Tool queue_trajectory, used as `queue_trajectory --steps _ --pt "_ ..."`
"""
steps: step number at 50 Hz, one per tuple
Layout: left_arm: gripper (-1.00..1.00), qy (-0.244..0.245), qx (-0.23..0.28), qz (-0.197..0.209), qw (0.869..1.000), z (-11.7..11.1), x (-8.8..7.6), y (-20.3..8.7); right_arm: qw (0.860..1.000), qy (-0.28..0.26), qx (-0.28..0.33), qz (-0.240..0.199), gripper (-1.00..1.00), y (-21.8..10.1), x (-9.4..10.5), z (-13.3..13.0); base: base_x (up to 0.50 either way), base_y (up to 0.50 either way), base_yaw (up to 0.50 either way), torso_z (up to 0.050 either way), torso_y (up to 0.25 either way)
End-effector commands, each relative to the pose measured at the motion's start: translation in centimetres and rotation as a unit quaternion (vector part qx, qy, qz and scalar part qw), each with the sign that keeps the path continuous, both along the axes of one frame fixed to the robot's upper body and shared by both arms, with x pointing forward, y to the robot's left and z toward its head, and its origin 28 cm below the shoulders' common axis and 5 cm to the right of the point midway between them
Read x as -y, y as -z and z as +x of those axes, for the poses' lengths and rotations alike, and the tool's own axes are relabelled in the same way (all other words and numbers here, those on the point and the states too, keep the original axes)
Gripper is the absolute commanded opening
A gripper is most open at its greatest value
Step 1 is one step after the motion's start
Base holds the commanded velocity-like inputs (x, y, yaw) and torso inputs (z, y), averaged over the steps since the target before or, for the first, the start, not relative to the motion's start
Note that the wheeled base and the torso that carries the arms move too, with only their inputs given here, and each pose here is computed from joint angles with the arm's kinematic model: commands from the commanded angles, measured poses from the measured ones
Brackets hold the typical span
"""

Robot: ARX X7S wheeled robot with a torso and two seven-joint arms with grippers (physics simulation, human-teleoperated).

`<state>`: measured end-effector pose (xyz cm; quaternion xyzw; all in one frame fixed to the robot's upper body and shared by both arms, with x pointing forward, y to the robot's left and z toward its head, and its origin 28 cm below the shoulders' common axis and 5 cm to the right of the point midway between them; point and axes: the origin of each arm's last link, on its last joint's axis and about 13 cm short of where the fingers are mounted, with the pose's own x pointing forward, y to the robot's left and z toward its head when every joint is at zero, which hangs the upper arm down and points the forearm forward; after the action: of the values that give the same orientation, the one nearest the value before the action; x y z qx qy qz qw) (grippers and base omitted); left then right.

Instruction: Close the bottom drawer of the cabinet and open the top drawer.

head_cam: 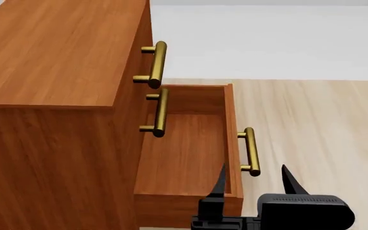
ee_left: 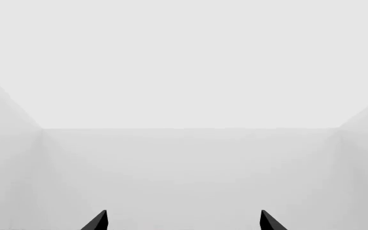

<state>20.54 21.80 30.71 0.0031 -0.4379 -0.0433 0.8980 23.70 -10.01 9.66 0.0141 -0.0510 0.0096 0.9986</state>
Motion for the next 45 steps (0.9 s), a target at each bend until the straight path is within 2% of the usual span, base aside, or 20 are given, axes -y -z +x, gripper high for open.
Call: queue_trajectory --steps 1,19,45 --pt "1.0 0.001 -0.001 -0.001 1.0 0.02 0.0 0.03 1.0 0.003 0.0 0.006 1.0 0.06 0.05 -0.04 0.0 0.0 0.0 0.0 0.0" --pt "1.0 0.003 -0.01 -0.003 1.0 0.02 0.0 0.08 1.0 0.001 0.001 0.005 1.0 0.01 -0.02 -0.12 0.0 0.0 0.0 0.0 0.0" --pt "1.0 0.001 -0.013 -0.004 1.0 -0.13 -0.1 -0.02 1.0 -0.001 0.002 0.005 1.0 -0.03 -0.17 -0.11 0.0 0.0 0.0 0.0 -0.144"
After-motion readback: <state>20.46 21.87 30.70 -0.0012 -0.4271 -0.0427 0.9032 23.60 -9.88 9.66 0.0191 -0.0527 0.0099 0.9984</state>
